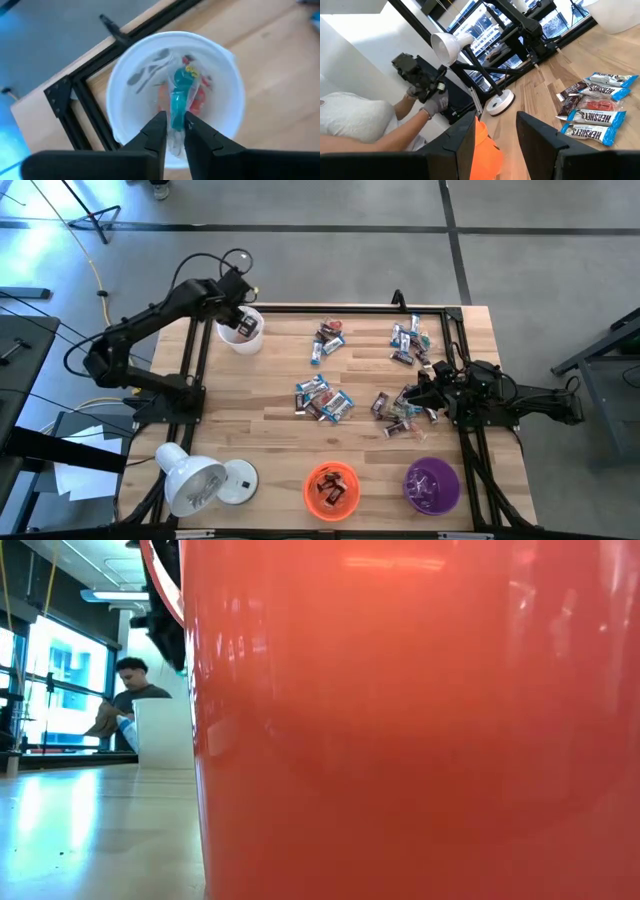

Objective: Organize candy in baskets
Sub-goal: Put the blue gummy into the white bucket, then put the orange gummy into the white bucket

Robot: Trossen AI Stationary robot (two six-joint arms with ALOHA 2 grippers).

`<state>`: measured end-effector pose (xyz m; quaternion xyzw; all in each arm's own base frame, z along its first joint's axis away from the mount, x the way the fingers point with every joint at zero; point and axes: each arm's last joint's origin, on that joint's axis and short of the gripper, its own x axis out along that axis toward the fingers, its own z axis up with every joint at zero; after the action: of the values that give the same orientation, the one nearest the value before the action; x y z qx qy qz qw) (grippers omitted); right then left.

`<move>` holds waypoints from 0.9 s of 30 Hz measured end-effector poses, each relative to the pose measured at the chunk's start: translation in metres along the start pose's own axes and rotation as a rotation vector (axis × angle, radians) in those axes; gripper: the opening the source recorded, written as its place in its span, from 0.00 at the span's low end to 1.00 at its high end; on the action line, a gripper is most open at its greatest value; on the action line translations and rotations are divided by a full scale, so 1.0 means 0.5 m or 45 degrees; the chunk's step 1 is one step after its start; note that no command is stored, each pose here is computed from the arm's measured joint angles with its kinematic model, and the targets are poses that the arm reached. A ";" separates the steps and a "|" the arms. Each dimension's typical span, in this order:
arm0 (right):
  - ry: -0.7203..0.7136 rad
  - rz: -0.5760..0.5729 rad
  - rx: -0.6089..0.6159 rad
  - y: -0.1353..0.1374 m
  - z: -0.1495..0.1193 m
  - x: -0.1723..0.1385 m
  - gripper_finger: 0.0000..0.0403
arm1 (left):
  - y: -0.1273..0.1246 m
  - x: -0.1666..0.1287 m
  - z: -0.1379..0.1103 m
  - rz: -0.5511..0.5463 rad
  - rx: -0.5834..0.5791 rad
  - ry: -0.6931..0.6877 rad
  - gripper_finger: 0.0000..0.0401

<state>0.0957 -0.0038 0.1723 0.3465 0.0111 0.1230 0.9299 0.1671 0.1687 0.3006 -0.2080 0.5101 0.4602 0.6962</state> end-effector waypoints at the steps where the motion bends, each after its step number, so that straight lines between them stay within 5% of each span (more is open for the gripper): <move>1: 0.001 0.000 0.001 0.000 0.000 0.000 0.34 | 0.003 0.009 0.001 -0.010 -0.020 -0.005 0.15; 9: 0.001 -0.001 0.000 0.000 0.000 0.000 0.34 | 0.012 0.038 0.005 -0.117 -0.040 -0.025 0.31; 22: 0.001 0.000 0.000 0.000 0.000 0.000 0.34 | -0.005 0.034 0.010 -0.263 -0.034 -0.059 0.33; 27: 0.000 -0.001 0.000 0.000 0.000 0.000 0.34 | -0.051 0.029 0.045 -0.530 0.099 -0.268 0.33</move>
<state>0.0957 -0.0038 0.1723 0.3467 0.0113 0.1228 0.9298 0.2014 0.1794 0.2918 -0.2327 0.3982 0.3058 0.8329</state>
